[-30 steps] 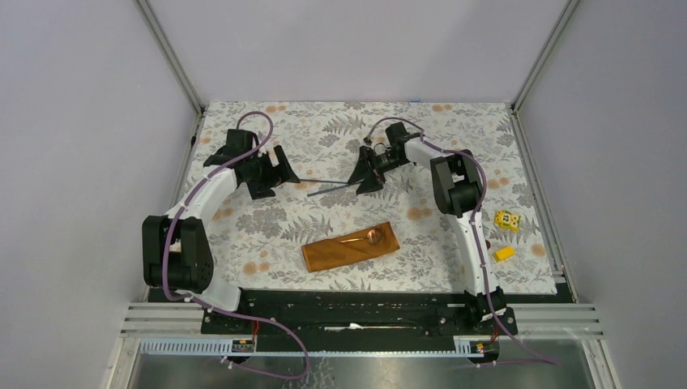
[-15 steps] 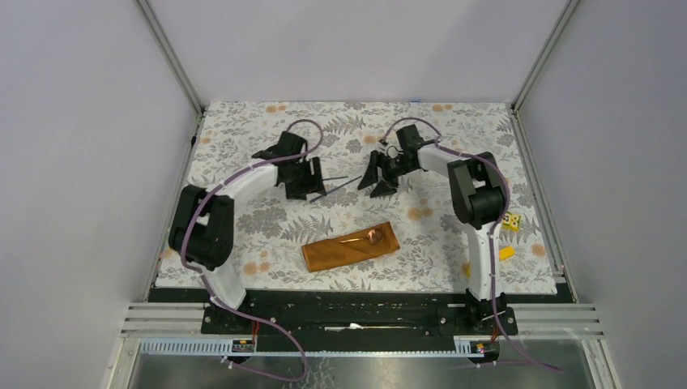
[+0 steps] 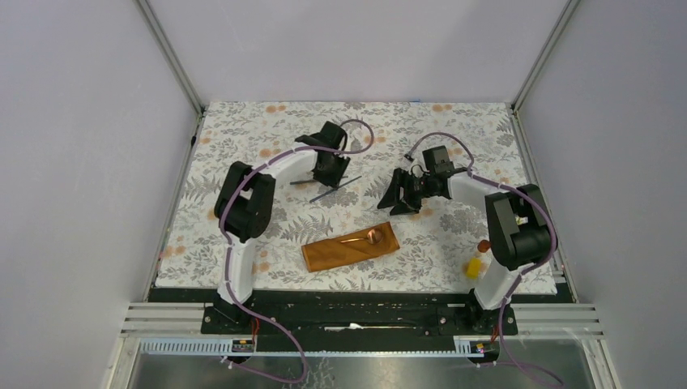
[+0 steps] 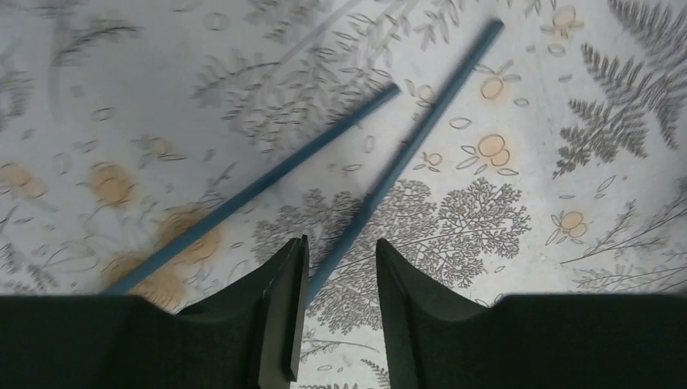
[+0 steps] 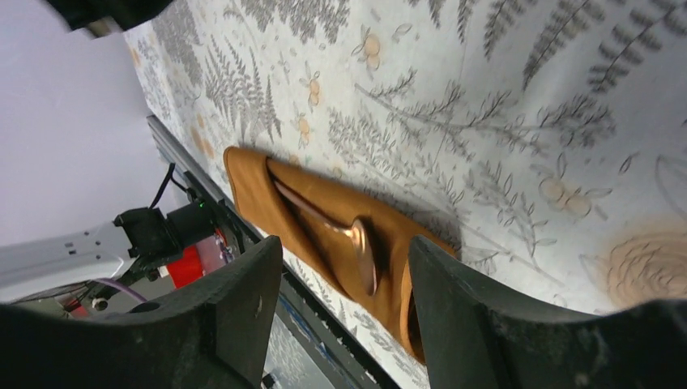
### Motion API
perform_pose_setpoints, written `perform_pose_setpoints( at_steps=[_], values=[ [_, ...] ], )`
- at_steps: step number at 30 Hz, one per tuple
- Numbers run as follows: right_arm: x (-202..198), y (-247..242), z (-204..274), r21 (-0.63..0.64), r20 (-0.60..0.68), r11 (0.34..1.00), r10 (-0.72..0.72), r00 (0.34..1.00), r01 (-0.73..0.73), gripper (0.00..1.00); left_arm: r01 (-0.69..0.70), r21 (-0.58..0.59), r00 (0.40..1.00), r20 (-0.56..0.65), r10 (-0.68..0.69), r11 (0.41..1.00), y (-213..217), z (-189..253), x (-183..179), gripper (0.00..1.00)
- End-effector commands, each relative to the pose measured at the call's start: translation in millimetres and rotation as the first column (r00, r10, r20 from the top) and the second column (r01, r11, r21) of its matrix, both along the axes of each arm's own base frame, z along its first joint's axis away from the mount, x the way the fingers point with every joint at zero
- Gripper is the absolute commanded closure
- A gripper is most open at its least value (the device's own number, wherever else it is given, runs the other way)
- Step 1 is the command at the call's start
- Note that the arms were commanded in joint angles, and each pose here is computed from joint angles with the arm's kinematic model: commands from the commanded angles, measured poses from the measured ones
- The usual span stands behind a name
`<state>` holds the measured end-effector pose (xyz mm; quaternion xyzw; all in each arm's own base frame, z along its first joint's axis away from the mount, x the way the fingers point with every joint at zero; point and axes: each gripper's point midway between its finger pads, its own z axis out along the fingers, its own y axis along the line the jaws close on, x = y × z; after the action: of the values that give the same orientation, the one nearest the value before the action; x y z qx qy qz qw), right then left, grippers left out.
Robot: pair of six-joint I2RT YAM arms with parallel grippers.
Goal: Fold the napkin into a case and place the utensils inside
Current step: Pick up the chopsticks from the center of the board.
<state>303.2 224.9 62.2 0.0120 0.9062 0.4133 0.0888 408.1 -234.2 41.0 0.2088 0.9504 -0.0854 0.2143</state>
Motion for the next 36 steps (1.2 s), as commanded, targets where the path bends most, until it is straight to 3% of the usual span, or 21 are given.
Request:
perform_pose_setpoints(
  at_steps=[1,6,13,20,24,28,31,36],
  values=[
    [-8.1,3.8,28.5,0.062,0.090,0.998,0.022,0.996,-0.027,0.35,0.124,0.074,0.992,0.023,-0.126,0.990,-11.9,-4.4,1.9,0.60],
    [-21.1,0.9,29.4,0.066,0.104,0.997,0.040,0.994,-0.047,0.36,0.148,0.108,0.989,-0.022,-0.146,0.983,-12.9,-25.5,-2.5,0.63],
    [-31.6,0.1,35.3,0.079,0.111,0.994,0.067,0.992,-0.076,0.39,0.209,0.287,0.978,-0.082,-0.194,0.935,22.3,-51.4,-10.4,0.94],
    [-44.2,-0.1,37.1,0.103,0.096,0.991,0.077,0.992,-0.087,0.42,0.442,0.303,0.896,-0.100,-0.432,0.844,39.6,-43.0,-38.5,0.98],
    [-48.2,0.1,37.8,0.115,0.095,0.989,0.076,0.992,-0.087,0.43,0.470,0.327,0.879,-0.092,-0.468,0.820,51.2,-39.3,-39.0,1.00],
    [-50.7,-0.4,34.4,0.117,0.092,0.989,0.080,0.993,-0.091,0.43,0.441,0.204,0.897,-0.078,-0.435,0.874,35.0,-31.3,-34.0,1.00],
    [-51.1,-0.4,32.8,0.117,0.094,0.989,0.081,0.992,-0.092,0.43,0.452,0.152,0.891,-0.047,-0.451,0.879,24.3,-23.4,-40.8,1.00],
    [-51.4,0.0,30.7,0.123,0.090,0.988,0.080,0.993,-0.091,0.44,0.410,0.071,0.903,0.105,-0.416,0.909,8.4,20.7,-35.7,1.00]
  ],
)
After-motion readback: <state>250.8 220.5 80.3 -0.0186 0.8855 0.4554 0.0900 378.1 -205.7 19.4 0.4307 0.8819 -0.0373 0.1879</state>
